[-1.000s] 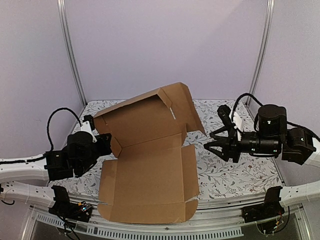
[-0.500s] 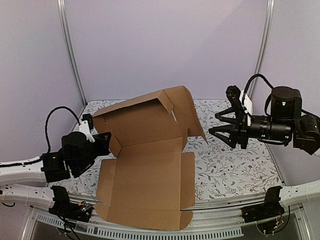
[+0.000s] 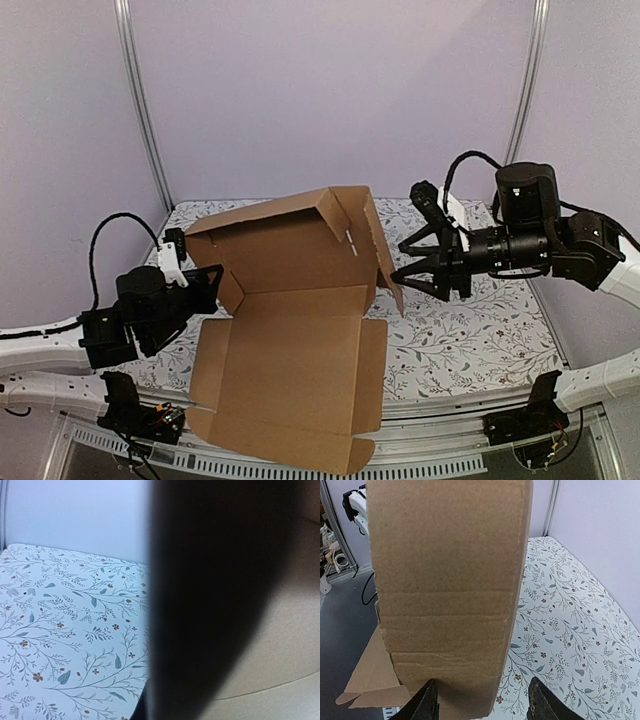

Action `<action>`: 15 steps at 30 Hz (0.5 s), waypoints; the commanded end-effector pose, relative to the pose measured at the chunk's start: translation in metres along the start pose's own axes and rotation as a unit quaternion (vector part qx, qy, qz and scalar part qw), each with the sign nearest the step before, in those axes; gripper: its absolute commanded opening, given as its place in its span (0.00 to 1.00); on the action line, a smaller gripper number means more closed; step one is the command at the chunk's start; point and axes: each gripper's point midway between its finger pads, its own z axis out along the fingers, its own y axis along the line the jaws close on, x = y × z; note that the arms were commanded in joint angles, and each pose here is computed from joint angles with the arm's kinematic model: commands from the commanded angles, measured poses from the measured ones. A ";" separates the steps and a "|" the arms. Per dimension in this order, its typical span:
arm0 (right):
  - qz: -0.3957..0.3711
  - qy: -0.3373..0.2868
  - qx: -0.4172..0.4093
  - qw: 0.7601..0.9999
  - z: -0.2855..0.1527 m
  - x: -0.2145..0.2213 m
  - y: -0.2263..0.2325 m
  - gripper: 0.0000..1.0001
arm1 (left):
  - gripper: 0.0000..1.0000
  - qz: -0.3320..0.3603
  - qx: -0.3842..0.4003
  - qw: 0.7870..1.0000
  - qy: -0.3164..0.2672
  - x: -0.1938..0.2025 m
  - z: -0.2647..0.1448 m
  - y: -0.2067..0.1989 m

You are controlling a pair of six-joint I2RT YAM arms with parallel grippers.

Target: Fold the paper box

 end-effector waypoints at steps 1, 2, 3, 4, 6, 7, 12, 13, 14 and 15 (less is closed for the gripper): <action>0.005 -0.007 -0.042 0.999 0.007 -0.007 0.010 0.59 | 0.00 -0.005 0.012 1.000 -0.010 -0.003 0.001 -0.002; 0.007 -0.007 -0.047 0.999 0.009 -0.007 0.011 0.59 | 0.00 -0.004 0.012 1.000 -0.010 -0.003 0.001 -0.002; 0.009 -0.009 -0.049 0.999 0.011 -0.008 0.011 0.59 | 0.00 -0.003 0.013 1.000 -0.011 -0.004 0.001 -0.003; 0.010 -0.009 -0.051 0.999 0.013 -0.009 0.012 0.59 | 0.00 -0.002 0.013 1.000 -0.010 -0.003 0.001 -0.003; 0.011 -0.013 -0.054 0.998 0.016 -0.011 0.011 0.59 | 0.00 -0.001 0.013 1.000 -0.010 -0.003 0.002 -0.003; 0.013 -0.013 -0.056 0.998 0.019 -0.011 0.011 0.59 | 0.00 -0.001 0.013 1.000 -0.010 -0.003 0.002 -0.003; 0.019 -0.014 -0.063 0.998 0.029 -0.014 0.010 0.58 | 0.00 0.001 0.008 1.000 -0.008 0.000 0.003 -0.001; 0.021 -0.013 -0.064 0.998 0.032 -0.013 0.010 0.59 | 0.00 0.001 0.006 1.000 -0.008 0.000 0.003 -0.001; 0.022 -0.012 -0.065 0.998 0.034 -0.014 0.010 0.59 | 0.00 0.000 0.004 1.000 -0.007 0.000 0.003 0.000; 0.022 -0.011 -0.066 0.997 0.036 -0.013 0.010 0.58 | 0.00 -0.001 0.001 1.000 -0.009 -0.001 0.003 0.001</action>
